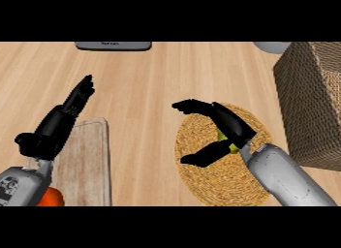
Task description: Pick the pear from the placemat and place it in the basket
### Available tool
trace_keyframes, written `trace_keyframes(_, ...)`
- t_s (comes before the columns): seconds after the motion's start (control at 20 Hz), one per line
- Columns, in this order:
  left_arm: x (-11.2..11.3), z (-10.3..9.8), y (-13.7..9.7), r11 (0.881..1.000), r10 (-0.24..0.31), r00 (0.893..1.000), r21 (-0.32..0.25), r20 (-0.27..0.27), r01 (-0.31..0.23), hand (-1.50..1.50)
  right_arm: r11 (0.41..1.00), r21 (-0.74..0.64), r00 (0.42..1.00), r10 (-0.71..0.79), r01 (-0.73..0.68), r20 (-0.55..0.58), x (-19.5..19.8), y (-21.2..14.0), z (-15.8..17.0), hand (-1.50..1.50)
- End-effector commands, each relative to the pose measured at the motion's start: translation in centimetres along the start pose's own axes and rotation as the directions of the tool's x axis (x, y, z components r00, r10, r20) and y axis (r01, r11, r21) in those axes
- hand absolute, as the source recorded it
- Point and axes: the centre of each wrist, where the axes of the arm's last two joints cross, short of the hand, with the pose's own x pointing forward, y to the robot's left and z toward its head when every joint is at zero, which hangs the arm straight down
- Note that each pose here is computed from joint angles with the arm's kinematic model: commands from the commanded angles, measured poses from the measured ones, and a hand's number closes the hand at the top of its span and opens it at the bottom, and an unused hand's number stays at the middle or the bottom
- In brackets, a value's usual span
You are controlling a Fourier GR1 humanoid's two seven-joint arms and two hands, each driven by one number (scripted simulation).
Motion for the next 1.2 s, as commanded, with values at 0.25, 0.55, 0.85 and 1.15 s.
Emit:
trace_keyframes(0.25, 0.3, 0.0, 0.9, 1.0, 0.008, 1.0, -0.009, -0.001, -0.008, 0.0, 0.832, -0.092, 0.823, 0.513, -0.546, -0.244, 10.2, -9.0, -2.3, -1.5)
trace_keyframes(0.55, 0.7, -0.1, 1.5, 1.0, 0.014, 1.0, -0.025, 0.014, -0.014, 0.0, 0.73, 0.345, 0.651, 0.682, -0.59, -0.333, 13.6, -12.0, -3.3, -1.5)
trace_keyframes(0.85, -0.2, 0.7, 0.9, 1.0, 0.022, 1.0, -0.005, -0.01, -0.022, 0.0, 0.714, 0.51, 0.66, 0.677, -0.48, -0.327, 16.5, -14.7, -4.1, -1.5)
trace_keyframes(1.15, 0.8, -0.1, 1.6, 1.0, 0.022, 1.0, -0.005, 0.002, -0.022, 0.0, 0.735, 0.51, 0.666, 0.654, -0.447, -0.359, 16.7, -18.1, -2.7, -1.5)
